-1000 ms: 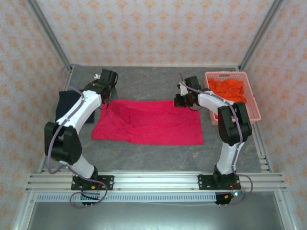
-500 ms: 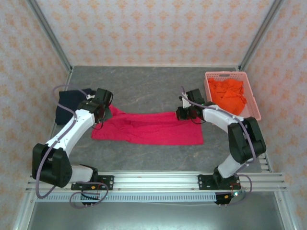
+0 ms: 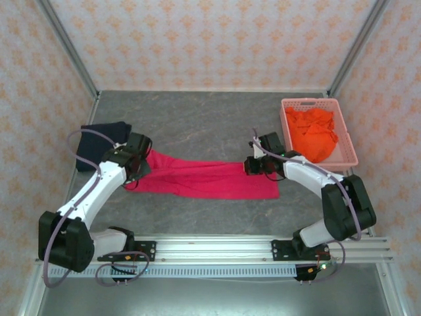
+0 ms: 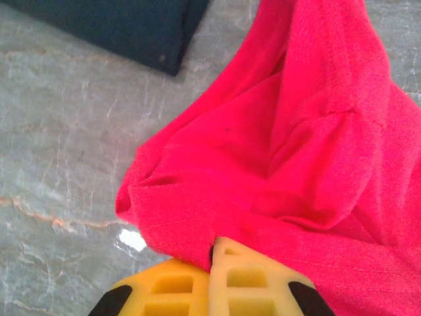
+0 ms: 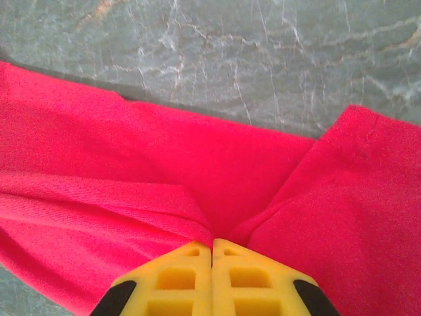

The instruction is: Fold and stack the t-shirts

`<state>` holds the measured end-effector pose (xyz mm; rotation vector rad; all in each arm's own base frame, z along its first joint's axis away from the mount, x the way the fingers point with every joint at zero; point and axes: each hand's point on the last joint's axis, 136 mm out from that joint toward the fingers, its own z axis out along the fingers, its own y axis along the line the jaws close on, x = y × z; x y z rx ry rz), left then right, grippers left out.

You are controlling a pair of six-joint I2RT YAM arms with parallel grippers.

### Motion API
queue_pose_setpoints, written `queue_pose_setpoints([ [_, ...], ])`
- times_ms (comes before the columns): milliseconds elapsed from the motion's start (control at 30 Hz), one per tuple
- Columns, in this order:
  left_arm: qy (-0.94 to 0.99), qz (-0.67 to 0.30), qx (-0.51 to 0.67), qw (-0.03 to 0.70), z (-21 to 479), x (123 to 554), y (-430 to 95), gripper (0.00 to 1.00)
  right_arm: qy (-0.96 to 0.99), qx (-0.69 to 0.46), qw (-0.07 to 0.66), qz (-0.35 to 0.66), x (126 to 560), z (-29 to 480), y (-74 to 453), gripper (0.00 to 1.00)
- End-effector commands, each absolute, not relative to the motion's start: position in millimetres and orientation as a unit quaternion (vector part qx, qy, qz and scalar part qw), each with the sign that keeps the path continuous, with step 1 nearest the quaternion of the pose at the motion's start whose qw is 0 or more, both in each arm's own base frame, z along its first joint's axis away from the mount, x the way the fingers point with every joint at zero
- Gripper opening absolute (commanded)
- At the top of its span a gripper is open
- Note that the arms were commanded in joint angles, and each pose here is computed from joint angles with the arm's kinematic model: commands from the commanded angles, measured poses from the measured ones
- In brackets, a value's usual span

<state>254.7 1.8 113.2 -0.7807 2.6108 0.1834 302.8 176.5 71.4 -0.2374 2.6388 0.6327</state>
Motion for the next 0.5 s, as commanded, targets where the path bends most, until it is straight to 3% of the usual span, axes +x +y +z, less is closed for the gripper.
queue_pose_setpoints([
  [0, 0.933, 0.068, -0.307, 0.173, 99.7, 231.2, 3.2, 0.0, 0.948, -0.074, 0.215, 0.221, 301.9, 70.1, 172.1, 0.0],
  [467, 0.925, 0.079, -0.311, 0.206, 95.4, 273.9, 3.9, 0.0, 0.942, -0.077, 0.221, 0.238, 296.2, 73.8, 175.6, 0.0],
])
